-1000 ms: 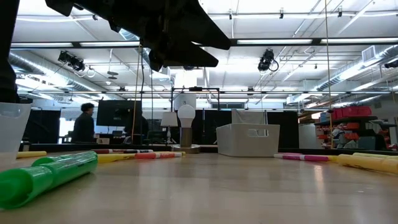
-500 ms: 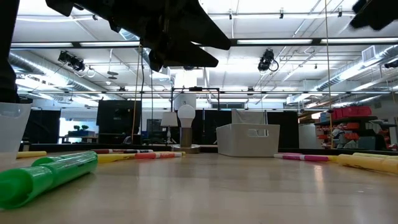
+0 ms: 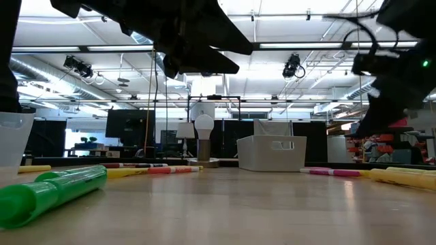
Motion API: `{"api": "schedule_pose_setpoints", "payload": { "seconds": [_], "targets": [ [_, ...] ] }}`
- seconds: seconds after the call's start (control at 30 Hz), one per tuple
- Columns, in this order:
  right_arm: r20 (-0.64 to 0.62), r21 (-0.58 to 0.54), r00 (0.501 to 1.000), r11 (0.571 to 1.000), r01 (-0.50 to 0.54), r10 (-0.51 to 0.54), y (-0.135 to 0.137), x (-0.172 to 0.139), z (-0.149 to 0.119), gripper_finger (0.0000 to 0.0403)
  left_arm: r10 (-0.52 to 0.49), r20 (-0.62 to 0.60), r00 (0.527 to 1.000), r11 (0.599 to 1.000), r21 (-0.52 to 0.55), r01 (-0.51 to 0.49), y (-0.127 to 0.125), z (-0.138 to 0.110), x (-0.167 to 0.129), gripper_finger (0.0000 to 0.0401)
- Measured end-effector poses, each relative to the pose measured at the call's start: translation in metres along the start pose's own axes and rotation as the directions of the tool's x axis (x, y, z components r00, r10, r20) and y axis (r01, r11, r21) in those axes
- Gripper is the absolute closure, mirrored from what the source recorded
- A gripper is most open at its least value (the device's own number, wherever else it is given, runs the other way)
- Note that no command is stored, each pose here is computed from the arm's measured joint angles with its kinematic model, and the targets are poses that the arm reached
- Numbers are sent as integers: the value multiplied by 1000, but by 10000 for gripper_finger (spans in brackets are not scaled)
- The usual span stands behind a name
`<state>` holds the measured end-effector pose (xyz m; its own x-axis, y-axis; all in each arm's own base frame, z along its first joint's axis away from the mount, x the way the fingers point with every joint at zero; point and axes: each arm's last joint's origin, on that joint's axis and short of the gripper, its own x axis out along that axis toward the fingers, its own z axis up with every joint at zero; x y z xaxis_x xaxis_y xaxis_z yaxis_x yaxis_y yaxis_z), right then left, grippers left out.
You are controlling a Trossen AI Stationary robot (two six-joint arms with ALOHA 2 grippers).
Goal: Pick & Place Markers
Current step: Put the yellow pen into the transparent bin
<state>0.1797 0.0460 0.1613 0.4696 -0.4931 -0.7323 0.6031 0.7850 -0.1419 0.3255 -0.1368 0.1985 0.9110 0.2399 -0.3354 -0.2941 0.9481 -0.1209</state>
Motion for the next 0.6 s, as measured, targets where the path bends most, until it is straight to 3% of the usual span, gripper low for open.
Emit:
{"api": "schedule_pose_setpoints", "payload": {
  "seconds": [0.13,0.37,0.6],
  "targets": [
    [-34,4,999,999,36,-36,-13,18,-7,229,7,0,1000,1000,-3,-7,2,1,2,165],
    [-22,54,999,998,-42,44,-26,43,-12,236,7,0,1000,1000,-2,-7,2,1,2,165],
    [-64,74,997,997,-30,35,-36,51,-15,255,8,-1,1000,1000,-1,-8,2,1,2,165]
  ]
}}
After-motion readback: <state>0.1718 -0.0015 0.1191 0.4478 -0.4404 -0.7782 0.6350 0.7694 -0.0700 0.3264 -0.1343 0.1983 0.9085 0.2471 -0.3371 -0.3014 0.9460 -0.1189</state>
